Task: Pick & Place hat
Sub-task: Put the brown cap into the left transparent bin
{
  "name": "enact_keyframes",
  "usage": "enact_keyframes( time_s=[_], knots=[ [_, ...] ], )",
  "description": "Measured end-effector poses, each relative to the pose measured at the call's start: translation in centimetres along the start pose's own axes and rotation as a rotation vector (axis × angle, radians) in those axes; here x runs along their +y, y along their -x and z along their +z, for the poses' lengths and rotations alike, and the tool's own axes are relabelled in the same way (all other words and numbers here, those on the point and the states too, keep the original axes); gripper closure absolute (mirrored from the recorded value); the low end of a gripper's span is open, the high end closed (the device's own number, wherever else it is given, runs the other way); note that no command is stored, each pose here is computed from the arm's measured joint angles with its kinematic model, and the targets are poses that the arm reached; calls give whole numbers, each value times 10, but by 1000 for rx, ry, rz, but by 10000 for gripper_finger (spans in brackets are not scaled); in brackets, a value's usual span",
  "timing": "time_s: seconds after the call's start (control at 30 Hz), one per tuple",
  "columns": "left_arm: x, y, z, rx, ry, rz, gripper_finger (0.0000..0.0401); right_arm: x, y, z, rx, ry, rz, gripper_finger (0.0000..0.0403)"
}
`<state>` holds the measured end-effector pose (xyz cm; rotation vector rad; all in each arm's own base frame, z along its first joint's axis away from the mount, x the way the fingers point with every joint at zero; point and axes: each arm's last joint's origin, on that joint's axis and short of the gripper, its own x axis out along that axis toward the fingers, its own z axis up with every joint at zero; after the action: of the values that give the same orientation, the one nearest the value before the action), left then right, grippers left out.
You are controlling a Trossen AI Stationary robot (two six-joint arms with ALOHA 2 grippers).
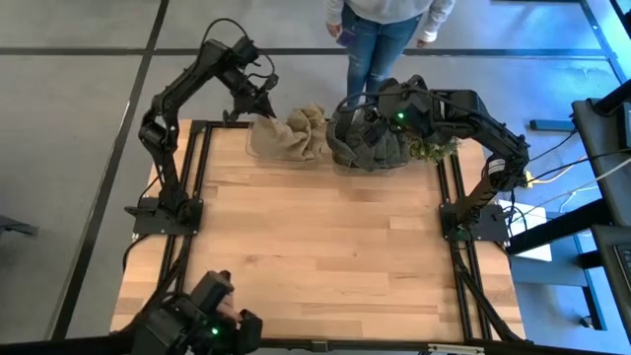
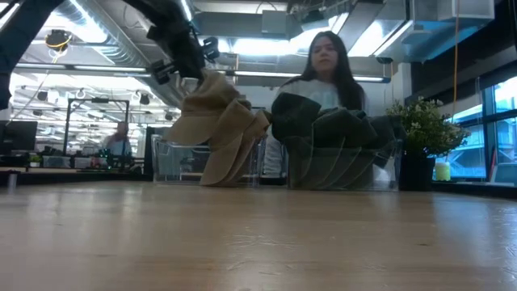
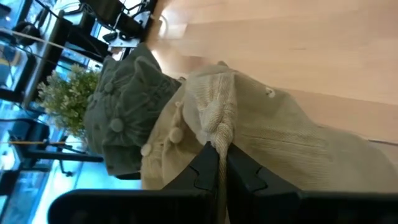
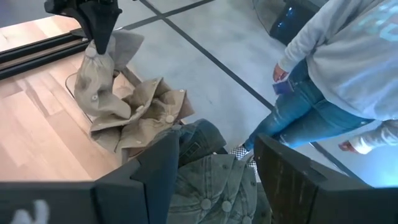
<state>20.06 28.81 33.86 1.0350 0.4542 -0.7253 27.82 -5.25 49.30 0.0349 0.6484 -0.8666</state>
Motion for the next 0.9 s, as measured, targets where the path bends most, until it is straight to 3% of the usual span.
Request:
enact_keyframes(
  time_s=[0.57, 0.9],
  knots=[
    [20, -10, -1, 80, -121, 65, 393, 0, 0, 0, 2, -1, 7, 192],
    [13, -31, -8, 19, 10, 11, 387, 0, 0, 0, 2, 2, 8, 192]
  ],
)
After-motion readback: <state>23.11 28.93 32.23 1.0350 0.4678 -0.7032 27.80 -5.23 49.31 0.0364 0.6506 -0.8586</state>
